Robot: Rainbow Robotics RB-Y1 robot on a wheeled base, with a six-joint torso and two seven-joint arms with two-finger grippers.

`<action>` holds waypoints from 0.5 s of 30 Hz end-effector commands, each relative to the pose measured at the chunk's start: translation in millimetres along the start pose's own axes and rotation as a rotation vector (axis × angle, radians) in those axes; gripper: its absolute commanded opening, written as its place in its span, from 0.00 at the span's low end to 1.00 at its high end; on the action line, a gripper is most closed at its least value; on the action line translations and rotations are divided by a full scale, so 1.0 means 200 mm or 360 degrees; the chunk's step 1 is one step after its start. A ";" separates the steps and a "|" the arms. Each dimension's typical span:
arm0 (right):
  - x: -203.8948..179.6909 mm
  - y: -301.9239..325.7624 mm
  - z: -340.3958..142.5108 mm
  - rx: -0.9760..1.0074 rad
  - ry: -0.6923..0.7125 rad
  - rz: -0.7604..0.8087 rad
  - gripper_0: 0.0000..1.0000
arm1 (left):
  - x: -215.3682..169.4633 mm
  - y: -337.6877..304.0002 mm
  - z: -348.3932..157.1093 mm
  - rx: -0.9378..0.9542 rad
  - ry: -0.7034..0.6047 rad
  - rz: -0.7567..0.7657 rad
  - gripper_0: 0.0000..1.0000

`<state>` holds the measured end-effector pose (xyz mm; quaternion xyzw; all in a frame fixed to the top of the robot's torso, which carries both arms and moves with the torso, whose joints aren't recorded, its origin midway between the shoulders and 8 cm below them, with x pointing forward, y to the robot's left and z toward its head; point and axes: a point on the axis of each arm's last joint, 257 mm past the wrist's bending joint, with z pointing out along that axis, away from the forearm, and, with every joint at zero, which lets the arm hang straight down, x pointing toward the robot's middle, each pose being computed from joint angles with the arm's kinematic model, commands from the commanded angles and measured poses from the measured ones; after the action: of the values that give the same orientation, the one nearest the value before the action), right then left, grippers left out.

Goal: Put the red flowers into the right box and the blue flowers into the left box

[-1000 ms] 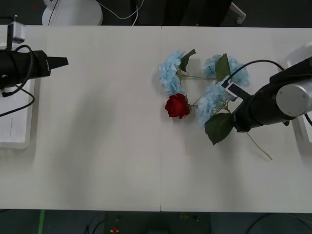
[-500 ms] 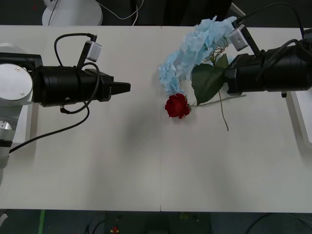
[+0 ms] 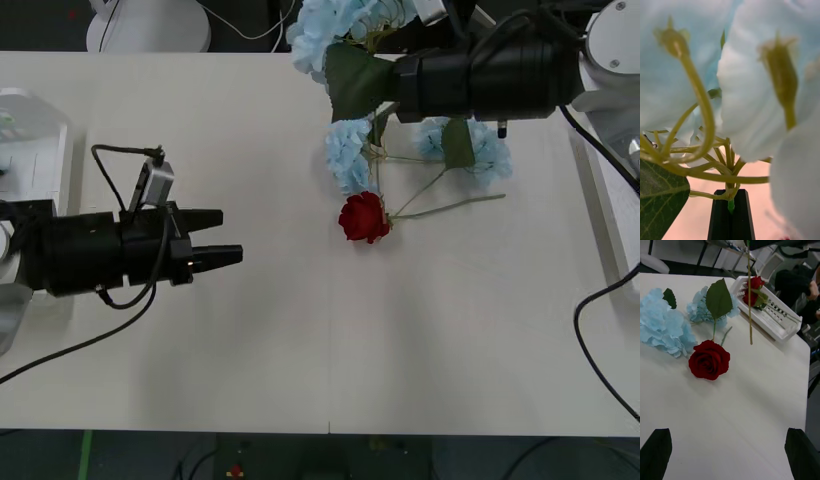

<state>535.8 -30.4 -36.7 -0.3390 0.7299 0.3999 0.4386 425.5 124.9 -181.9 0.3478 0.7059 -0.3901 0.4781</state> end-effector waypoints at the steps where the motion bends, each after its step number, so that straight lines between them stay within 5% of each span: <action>1: -0.17 0.21 0.20 -0.0139 -0.0089 0.0073 0.00 | 0.04 -0.03 -0.10 -0.0042 -0.0143 0.0082 0.87; 15: -0.14 0.48 0.50 -0.0279 -0.0122 0.0141 0.00 | -0.10 -0.26 0.43 0.0009 -0.0559 -0.0435 0.91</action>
<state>510.9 77.7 -43.9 -0.3171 0.7050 0.4808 0.4138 420.6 57.8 -194.2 0.1727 0.6761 -0.4881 0.5242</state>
